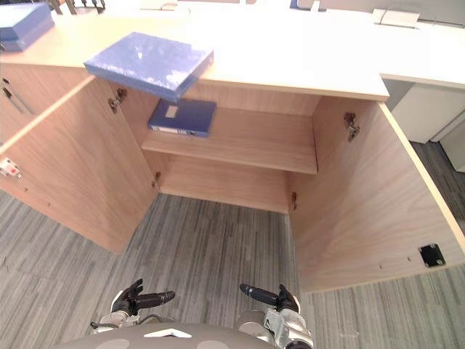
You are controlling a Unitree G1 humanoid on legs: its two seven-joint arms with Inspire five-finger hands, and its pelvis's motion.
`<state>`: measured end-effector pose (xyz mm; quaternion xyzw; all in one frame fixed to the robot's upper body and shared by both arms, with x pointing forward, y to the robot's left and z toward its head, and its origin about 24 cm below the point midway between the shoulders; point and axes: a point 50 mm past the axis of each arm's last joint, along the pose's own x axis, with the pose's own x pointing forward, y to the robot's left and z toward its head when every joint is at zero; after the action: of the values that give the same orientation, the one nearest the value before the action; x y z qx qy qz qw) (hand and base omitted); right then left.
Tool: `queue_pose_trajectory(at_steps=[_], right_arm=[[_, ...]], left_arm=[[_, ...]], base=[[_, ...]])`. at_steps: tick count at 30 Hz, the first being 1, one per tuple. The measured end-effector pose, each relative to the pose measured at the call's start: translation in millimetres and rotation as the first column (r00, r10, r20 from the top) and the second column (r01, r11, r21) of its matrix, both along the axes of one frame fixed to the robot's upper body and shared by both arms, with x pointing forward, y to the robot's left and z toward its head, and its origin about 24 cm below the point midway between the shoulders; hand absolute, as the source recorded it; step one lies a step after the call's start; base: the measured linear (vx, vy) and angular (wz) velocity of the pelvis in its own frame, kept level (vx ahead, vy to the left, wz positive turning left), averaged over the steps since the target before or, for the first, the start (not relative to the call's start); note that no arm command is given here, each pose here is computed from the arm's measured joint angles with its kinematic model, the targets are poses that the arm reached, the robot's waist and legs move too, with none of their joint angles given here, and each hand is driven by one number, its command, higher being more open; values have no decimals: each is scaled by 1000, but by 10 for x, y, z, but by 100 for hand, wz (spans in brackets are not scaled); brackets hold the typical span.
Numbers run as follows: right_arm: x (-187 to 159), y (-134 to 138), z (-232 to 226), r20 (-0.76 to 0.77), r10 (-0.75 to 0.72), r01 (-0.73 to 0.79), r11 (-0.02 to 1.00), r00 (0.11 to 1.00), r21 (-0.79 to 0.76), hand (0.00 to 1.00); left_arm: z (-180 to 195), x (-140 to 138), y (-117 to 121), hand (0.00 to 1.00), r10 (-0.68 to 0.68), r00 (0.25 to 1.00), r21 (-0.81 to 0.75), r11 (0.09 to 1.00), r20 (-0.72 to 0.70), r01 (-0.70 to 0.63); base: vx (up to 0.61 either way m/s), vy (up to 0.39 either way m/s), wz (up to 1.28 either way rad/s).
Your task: Walk over to the cabinet, pick up the folder, carry it to the office cabinet, place the folder inside the office cabinet, then close the office cabinet door
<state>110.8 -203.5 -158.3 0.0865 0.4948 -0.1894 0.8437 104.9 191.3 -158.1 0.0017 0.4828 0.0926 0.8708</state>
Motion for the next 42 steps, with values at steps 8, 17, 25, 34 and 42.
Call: queue_pose_trajectory(at_steps=[8,17,25,34,42], right_arm=[[86,-45,49,57,-47,46,999,997,12,100],[93,-81,48,57,-167,165,986,984,36,100],[-1,-91,11,26,-223,222,974,974,51,100],[40,-122,26,20,-146,146,989,989,10,100],[170,-186,84,55,-147,149,988,988,-34,100]], left_arm=[[-4,-45,37,100,-1,1000,12,1000,-18,1],[4,88,-167,100,26,1000,-54,998,15,-25],[21,205,-294,100,-15,999,-77,997,33,18],[72,273,-350,100,-105,992,-9,994,72,106],[187,391,-593,100,-341,925,32,940,166,340]], base=[[167,82,-31],[455,-88,-24],[321,-74,50],[228,-23,28],[165,156,5]])
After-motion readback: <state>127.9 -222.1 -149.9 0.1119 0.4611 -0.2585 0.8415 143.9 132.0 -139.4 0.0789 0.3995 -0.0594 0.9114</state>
